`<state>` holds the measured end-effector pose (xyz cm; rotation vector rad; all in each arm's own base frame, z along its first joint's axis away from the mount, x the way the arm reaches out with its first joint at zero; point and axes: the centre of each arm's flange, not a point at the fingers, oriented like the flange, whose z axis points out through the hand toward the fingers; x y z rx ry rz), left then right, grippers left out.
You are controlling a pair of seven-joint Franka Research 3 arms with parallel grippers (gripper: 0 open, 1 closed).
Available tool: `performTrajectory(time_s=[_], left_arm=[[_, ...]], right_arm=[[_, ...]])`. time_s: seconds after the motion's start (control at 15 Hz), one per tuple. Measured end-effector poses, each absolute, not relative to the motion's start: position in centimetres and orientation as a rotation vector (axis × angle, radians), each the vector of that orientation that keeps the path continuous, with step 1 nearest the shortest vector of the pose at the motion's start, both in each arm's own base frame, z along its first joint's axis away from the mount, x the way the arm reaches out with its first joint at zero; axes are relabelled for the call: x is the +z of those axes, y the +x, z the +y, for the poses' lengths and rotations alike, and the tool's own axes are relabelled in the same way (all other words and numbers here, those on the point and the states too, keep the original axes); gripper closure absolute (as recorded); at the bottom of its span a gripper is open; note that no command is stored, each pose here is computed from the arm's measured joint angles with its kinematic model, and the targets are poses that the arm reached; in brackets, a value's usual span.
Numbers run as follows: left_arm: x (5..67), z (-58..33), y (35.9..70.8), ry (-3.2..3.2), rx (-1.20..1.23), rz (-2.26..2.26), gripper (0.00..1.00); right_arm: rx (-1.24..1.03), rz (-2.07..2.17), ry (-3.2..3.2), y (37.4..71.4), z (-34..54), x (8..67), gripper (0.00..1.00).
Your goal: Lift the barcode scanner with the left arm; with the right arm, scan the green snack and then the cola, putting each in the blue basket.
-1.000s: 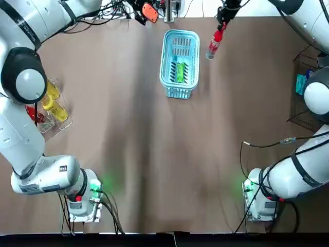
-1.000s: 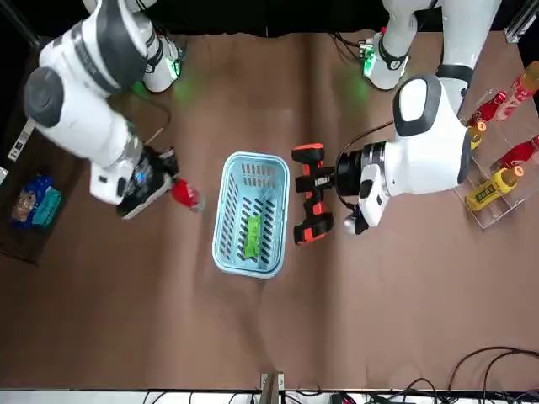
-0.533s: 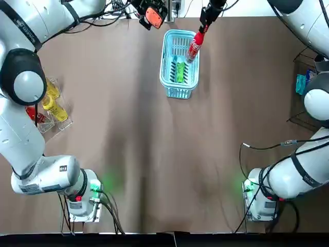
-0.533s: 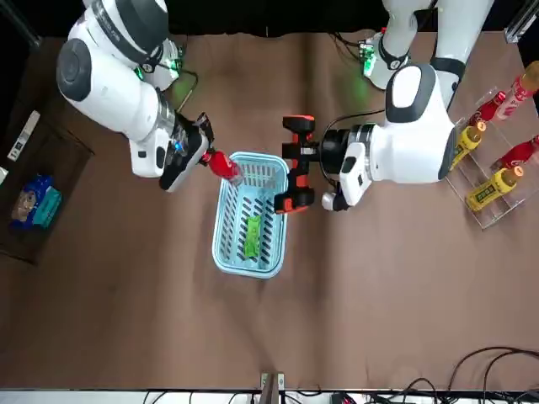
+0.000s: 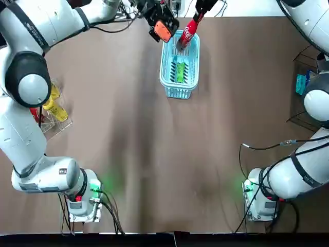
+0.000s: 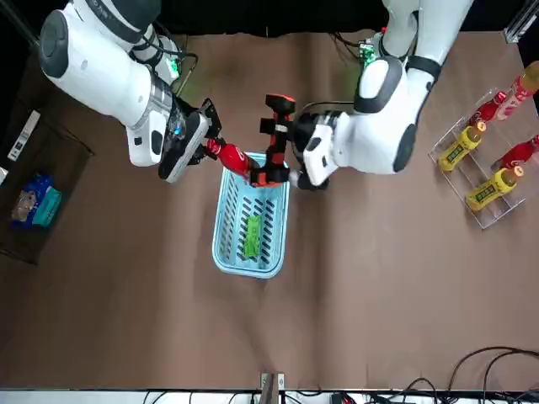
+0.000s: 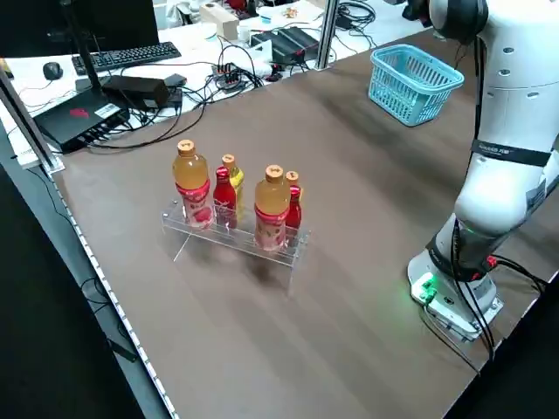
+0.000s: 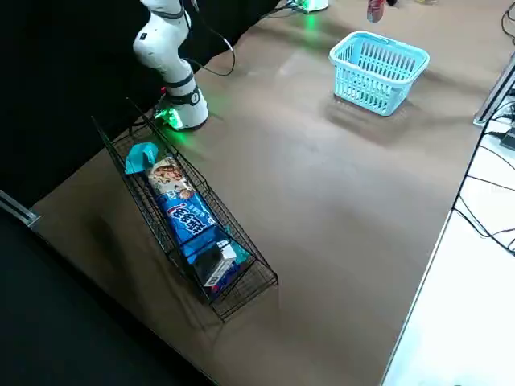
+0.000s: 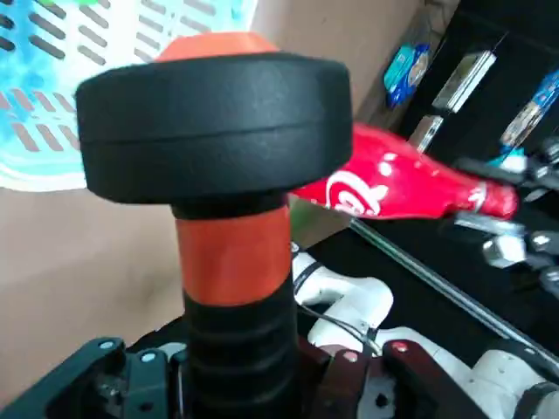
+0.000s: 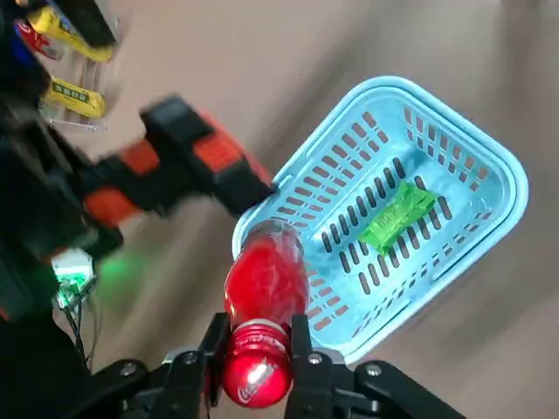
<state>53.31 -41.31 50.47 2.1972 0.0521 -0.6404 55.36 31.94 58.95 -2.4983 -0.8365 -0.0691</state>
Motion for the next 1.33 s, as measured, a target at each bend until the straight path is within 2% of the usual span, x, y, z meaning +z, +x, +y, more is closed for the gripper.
performTrajectory(time_s=[0.67, 1.13, 1.33], left_arm=[[50.2, -41.6, 53.2, 2.216, -0.631, 0.034, 0.94], [48.5, -32.7, 58.8, 2.521, -0.387, 0.066, 0.94], [45.7, -29.0, 60.5, 2.742, -0.31, 0.175, 0.94]], right_arm=[[-0.076, -0.831, -2.491, 55.5, 32.0, 59.0, 0.68], [-0.061, -0.84, -2.491, 55.5, 32.6, 58.2, 0.68], [-0.036, -0.781, -2.65, 56.2, 36.6, 52.5, 0.68]])
